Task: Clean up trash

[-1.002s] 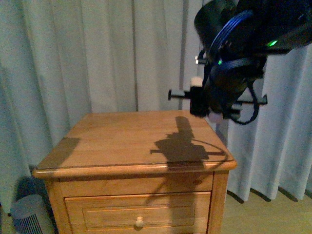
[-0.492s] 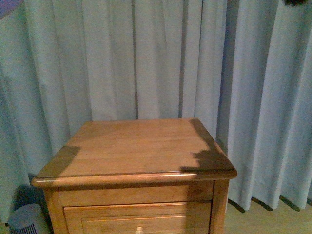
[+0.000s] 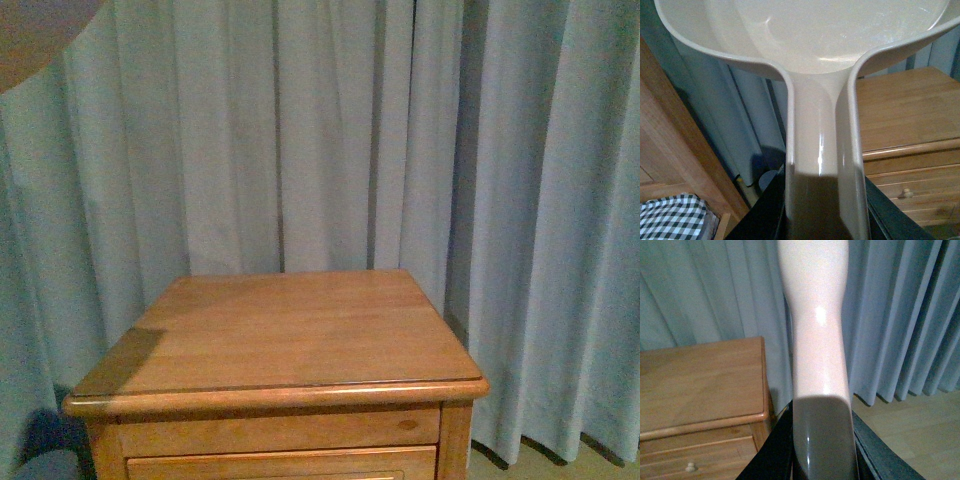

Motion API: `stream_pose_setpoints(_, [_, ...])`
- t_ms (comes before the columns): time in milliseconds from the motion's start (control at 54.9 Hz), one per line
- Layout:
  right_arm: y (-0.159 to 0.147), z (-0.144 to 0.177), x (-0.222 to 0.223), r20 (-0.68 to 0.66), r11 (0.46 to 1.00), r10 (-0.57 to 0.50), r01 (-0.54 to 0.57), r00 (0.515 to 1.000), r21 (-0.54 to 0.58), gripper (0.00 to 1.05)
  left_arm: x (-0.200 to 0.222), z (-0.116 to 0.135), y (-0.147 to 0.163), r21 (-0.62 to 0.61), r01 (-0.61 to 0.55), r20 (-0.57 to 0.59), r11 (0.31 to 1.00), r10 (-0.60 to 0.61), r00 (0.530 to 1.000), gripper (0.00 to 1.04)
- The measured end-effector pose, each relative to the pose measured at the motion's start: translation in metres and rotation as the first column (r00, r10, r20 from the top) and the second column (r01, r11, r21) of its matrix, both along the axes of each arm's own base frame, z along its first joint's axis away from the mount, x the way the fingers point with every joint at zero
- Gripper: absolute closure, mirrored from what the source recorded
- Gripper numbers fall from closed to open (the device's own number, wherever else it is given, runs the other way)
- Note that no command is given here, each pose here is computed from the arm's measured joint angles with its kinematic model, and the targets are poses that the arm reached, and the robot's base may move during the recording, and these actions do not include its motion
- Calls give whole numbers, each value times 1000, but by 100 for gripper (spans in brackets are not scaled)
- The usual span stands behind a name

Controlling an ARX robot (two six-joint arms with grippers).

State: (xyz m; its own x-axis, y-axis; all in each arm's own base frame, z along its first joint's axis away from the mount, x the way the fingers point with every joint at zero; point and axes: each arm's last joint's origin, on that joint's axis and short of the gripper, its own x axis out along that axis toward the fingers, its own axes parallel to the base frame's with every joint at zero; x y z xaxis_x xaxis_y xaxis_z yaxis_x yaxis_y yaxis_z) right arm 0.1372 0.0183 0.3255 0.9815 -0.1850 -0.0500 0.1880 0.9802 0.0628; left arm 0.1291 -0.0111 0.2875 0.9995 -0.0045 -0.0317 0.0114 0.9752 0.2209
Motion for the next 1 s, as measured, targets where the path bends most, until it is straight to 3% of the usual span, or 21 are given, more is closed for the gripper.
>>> stream_pose_setpoints(273, [1,-26,-34,-1,1000,5,-5,1000,-11,84,0,0,0,0,0,0,1000,0,1000,78])
stream_pose_setpoints(1002, [2,-29,-35,-15,1000,14,-14,1000,-22,84,0,0,0,0,0,0,1000,0,1000,78])
